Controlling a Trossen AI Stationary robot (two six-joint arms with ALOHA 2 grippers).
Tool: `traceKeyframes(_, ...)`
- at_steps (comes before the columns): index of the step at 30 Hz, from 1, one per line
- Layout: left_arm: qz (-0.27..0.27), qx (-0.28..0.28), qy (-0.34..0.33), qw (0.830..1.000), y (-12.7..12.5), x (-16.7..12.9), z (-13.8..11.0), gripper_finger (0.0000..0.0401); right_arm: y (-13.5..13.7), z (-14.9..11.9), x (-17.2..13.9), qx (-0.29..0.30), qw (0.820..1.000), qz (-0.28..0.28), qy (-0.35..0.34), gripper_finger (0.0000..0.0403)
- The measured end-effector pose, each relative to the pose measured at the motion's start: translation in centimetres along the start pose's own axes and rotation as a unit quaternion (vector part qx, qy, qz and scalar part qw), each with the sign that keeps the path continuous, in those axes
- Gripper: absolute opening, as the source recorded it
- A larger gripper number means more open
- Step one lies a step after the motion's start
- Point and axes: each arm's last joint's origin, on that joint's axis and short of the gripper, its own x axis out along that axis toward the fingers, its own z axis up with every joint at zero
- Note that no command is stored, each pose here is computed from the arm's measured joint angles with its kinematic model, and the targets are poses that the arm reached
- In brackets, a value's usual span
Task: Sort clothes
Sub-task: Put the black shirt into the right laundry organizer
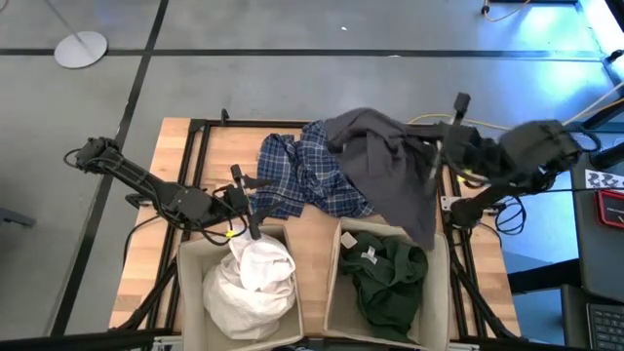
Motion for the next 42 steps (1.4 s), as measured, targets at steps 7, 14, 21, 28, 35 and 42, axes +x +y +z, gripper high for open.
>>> traceKeyframes(7, 0.000, 0.000, 0.000, 1.000, 0.0, 0.0, 0.0, 0.0251, 2.4, 0.4, -3.1, -0.013, 1.000, 0.014, -0.023, 0.0017)
traceKeyframes(14, 0.000, -0.002, 0.001, 1.000, 0.0, 0.0, 0.0, 0.0251, 4.5, 0.5, -6.4, -0.002, 0.998, 0.038, -0.048, 0.0017)
traceKeyframes(21, 0.000, -0.003, 0.001, 1.000, 0.0, 0.0, 0.0, 0.0251, 8.5, 0.5, -8.8, -0.026, 0.990, 0.124, -0.066, 0.0017)
traceKeyframes(28, 0.000, -0.004, 0.001, 1.000, 0.0, 0.0, 0.0, 0.0251, 12.0, 0.0, -11.3, -0.063, 0.981, 0.168, -0.080, 0.0017)
traceKeyframes(35, 0.000, -0.007, 0.001, 1.000, 0.0, 0.0, 0.0, 0.0251, 12.8, -0.2, -12.9, -0.051, 0.984, 0.147, -0.090, 0.0017)
traceKeyframes(42, 0.000, -0.007, 0.001, 1.000, 0.0, 0.0, 0.0, 0.0251, 12.5, -0.3, -13.6, -0.019, 0.987, 0.127, -0.091, 0.0017)
